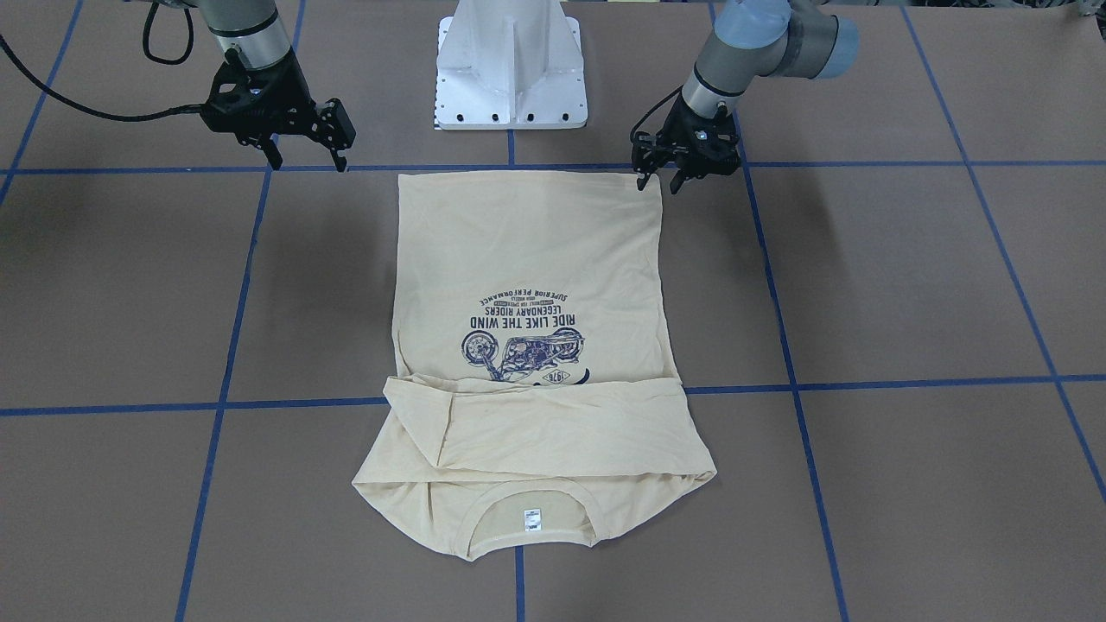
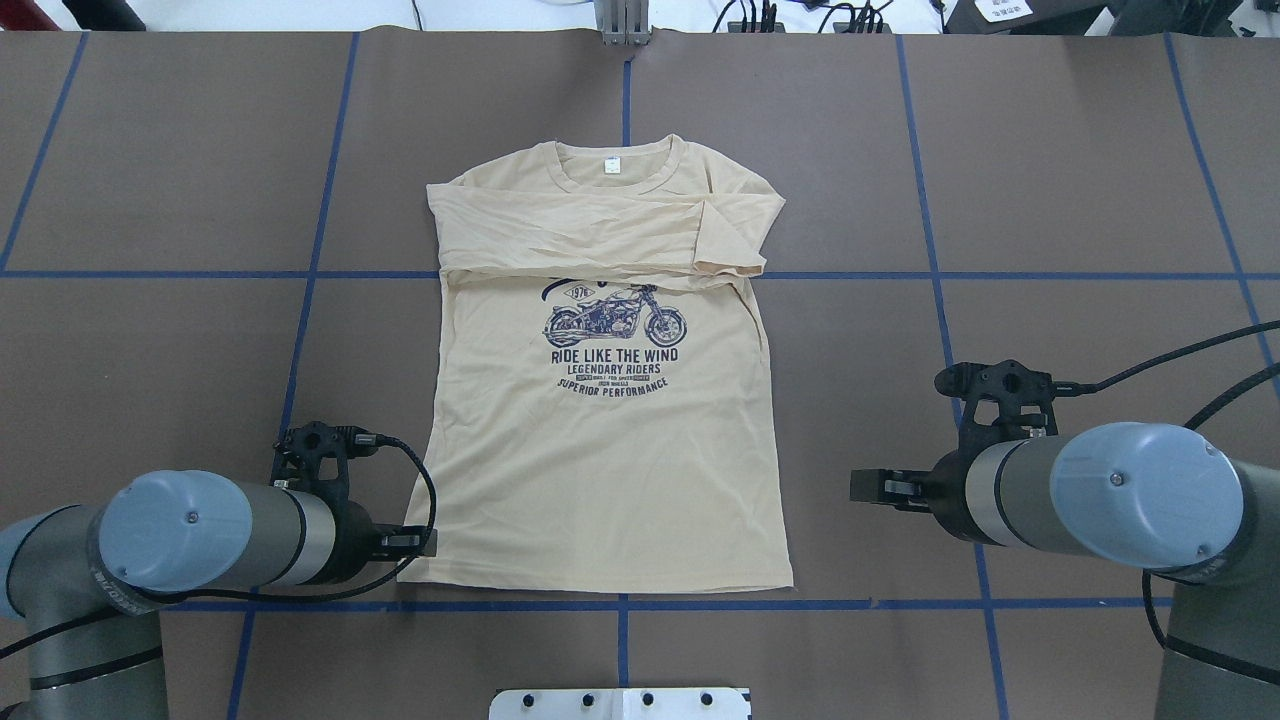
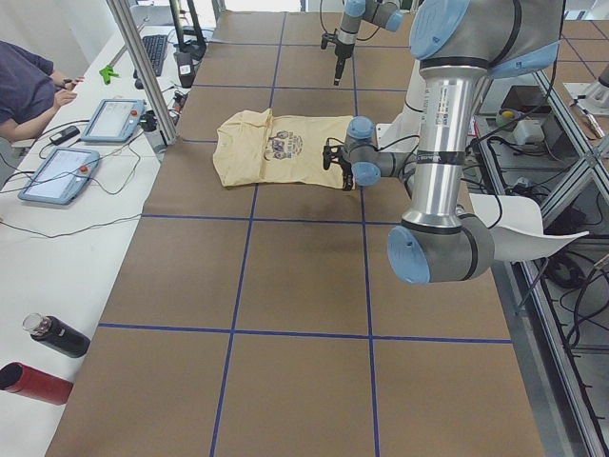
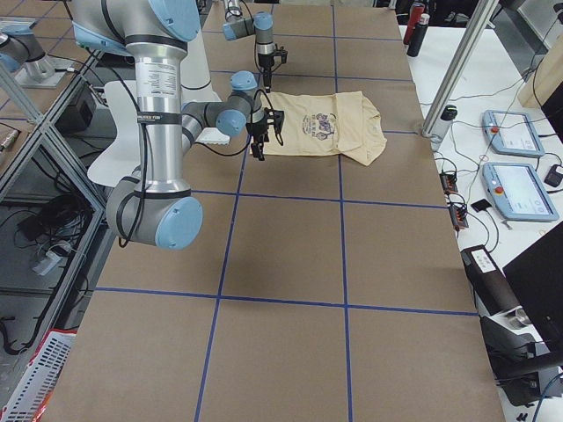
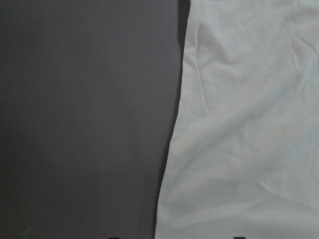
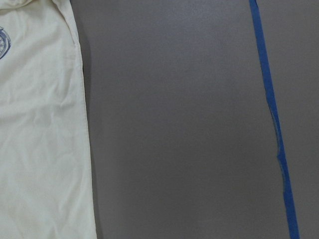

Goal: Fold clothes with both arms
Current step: 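Move both grippers to the shirt hem corners nearest the robot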

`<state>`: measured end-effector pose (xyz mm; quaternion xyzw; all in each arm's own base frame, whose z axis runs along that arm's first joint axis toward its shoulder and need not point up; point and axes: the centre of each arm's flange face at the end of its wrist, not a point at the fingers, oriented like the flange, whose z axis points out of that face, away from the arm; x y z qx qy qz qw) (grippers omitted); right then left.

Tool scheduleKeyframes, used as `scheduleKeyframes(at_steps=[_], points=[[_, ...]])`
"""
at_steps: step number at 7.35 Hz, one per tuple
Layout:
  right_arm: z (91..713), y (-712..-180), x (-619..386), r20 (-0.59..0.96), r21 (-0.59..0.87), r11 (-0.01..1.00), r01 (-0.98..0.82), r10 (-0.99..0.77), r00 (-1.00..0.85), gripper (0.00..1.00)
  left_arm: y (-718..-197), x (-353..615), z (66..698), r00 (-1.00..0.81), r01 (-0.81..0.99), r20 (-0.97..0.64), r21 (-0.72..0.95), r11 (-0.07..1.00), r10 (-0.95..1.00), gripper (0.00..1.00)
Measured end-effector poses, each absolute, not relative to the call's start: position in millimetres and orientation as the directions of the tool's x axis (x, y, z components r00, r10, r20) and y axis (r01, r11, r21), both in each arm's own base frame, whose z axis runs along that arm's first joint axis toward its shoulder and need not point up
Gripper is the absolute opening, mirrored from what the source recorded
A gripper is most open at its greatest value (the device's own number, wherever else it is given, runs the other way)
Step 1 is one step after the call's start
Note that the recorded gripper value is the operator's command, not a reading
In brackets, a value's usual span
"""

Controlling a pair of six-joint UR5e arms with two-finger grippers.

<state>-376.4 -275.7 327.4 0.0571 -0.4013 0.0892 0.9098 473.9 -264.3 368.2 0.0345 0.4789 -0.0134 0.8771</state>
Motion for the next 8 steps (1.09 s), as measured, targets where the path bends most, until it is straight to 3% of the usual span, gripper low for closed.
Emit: scheduleKeyframes(at_steps=[1,4,8], points=[[327.3,-275.6,-376.4,0.740,0.032,0.978,-0.208,0.116,0.662,1.00,-263.4,477.8,370.3,0.545,0.052,-0.838,0.046,0.998,0.010,0.59],[327.3,-275.5,-376.5,0.740,0.032,0.978,-0.208,0.116,0.662,1.00,-262.4,484.3,369.5,0.544,0.042,-0.839,0.043,0.998,0.014,0.44],[327.3,-274.4,-377.3,0.741,0.032,0.978,-0.206,0.115,0.662,1.00,-260.0,484.3,369.0,0.546,0.036,-0.838,0.041,0.999,0.015,0.44]])
